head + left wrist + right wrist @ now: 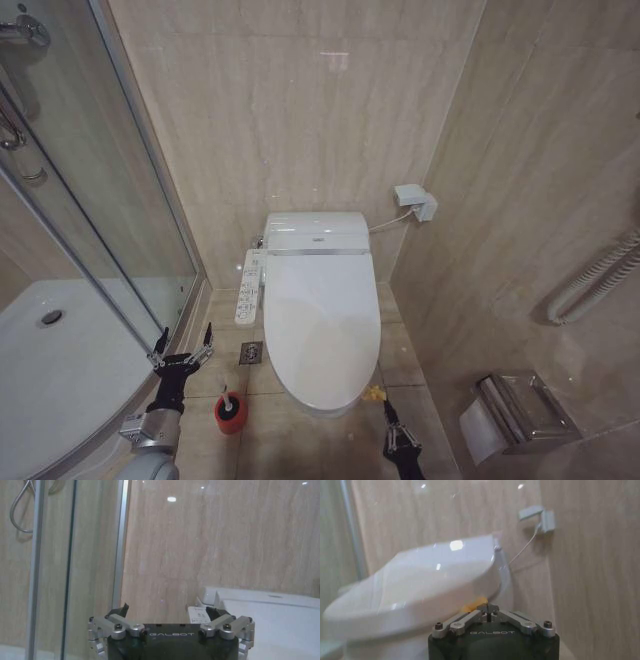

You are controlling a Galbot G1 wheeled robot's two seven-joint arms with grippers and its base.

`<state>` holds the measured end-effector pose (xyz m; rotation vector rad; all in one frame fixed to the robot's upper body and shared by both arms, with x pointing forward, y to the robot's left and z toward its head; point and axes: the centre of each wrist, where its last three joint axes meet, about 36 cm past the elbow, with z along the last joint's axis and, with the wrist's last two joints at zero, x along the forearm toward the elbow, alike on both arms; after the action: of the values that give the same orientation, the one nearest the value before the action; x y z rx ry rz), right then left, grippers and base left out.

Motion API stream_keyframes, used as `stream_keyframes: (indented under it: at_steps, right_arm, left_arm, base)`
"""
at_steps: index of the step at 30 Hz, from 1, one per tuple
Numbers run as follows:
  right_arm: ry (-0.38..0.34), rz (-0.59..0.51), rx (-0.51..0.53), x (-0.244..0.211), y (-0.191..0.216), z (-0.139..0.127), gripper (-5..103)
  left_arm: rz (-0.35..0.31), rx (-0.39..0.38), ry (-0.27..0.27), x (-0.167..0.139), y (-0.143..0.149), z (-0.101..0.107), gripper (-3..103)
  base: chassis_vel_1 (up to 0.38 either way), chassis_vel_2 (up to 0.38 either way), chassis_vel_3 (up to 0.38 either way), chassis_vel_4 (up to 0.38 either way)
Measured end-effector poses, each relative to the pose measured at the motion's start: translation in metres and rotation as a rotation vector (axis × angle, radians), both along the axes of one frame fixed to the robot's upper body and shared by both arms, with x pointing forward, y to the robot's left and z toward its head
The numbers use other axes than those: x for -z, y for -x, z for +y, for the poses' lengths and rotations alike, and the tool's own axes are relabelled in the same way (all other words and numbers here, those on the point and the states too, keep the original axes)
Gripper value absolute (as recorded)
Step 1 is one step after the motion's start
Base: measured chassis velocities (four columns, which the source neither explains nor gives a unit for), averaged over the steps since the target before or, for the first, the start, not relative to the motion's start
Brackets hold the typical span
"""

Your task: Open the toilet lid, clean the toilet bowl with a toilet brush, close the toilet lid, and flush.

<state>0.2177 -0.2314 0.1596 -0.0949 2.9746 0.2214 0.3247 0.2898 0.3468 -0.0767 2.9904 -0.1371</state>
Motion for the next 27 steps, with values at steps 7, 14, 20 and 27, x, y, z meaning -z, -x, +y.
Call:
stream_keyframes:
  at_steps: [7, 14, 20, 27]
  right_arm:
    - [-0.021, -0.123, 0.033, -0.043, -0.016, -0.002, 0]
    - [-0.02, -0.269, 0.016, -0.096, -0.029, -0.001, 0]
    - [-0.019, -0.392, -0.018, -0.155, -0.043, -0.001, 0]
    - [-0.03, -0.47, -0.091, -0.215, -0.068, -0.006, 0]
  left_arm:
    - [-0.002, -0.001, 0.001, 0.0, -0.002, 0.0, 100]
    - [0.008, -0.02, -0.014, 0.005, -0.008, 0.01, 100]
    - [0.021, -0.03, -0.021, 0.009, -0.012, 0.016, 100]
    - [0.039, -0.025, -0.024, 0.012, -0.014, 0.014, 100]
  base:
    - [0.0, 0.0, 0.0, 0.0]
    - [0.0, 0.0, 0.0, 0.0]
    - [0.0, 0.0, 0.0, 0.0]
    - [0.0, 0.0, 0.0, 0.0]
